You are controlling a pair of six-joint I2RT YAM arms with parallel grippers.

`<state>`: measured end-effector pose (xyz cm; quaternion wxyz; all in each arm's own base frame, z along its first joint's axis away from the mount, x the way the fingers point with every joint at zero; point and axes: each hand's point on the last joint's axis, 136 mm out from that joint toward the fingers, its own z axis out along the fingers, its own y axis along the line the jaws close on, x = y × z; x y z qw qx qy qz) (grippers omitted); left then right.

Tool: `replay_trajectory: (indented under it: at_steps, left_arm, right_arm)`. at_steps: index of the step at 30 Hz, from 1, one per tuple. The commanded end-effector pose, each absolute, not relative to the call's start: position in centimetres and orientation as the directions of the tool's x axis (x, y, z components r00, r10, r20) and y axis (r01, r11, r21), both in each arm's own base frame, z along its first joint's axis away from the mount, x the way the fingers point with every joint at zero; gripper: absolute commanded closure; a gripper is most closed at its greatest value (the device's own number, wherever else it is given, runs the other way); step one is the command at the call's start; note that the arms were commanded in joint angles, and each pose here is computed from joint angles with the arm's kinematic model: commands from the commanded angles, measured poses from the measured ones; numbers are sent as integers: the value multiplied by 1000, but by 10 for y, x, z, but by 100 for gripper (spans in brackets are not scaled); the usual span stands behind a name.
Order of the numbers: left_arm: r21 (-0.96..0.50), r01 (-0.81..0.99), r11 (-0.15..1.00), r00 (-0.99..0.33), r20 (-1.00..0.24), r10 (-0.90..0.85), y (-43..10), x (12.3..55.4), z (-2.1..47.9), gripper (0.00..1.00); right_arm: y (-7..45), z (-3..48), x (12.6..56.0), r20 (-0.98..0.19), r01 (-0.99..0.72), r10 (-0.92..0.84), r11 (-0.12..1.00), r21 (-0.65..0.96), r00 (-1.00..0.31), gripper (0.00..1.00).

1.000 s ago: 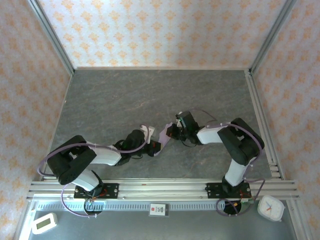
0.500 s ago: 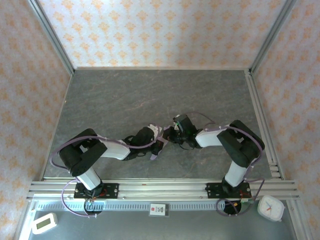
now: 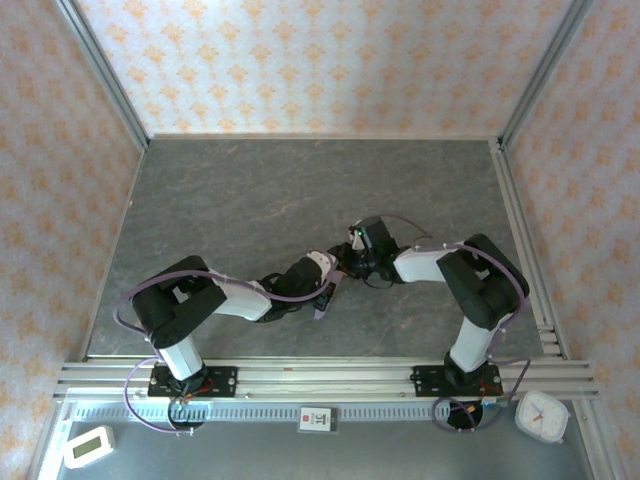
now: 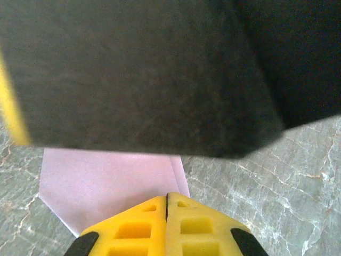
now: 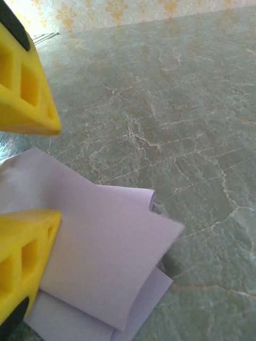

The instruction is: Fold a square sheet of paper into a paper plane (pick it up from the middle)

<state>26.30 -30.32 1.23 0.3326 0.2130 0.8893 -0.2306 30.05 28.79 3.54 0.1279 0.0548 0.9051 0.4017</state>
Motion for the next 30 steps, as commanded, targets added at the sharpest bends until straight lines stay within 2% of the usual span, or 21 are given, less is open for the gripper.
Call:
replay_trajectory:
  at_steps: [1, 9, 30]
  left_arm:
    - [-168, 497, 852, -826, -395, 403, -244, 200, -71, 100]
    - [-178, 508, 843, -824, -385, 415, -249, 197, -73, 100]
    - [-197, 514, 835, -829, -361, 426, -248, 189, -81, 100]
  right_arm:
    - [256, 11, 315, -196, 60, 246, 753, 655, -949, 55]
    - [249, 14, 334, -200, 60, 262, 734, 676, -944, 44]
    - [211, 8, 382, -208, 135, 347, 747, 651, -914, 41]
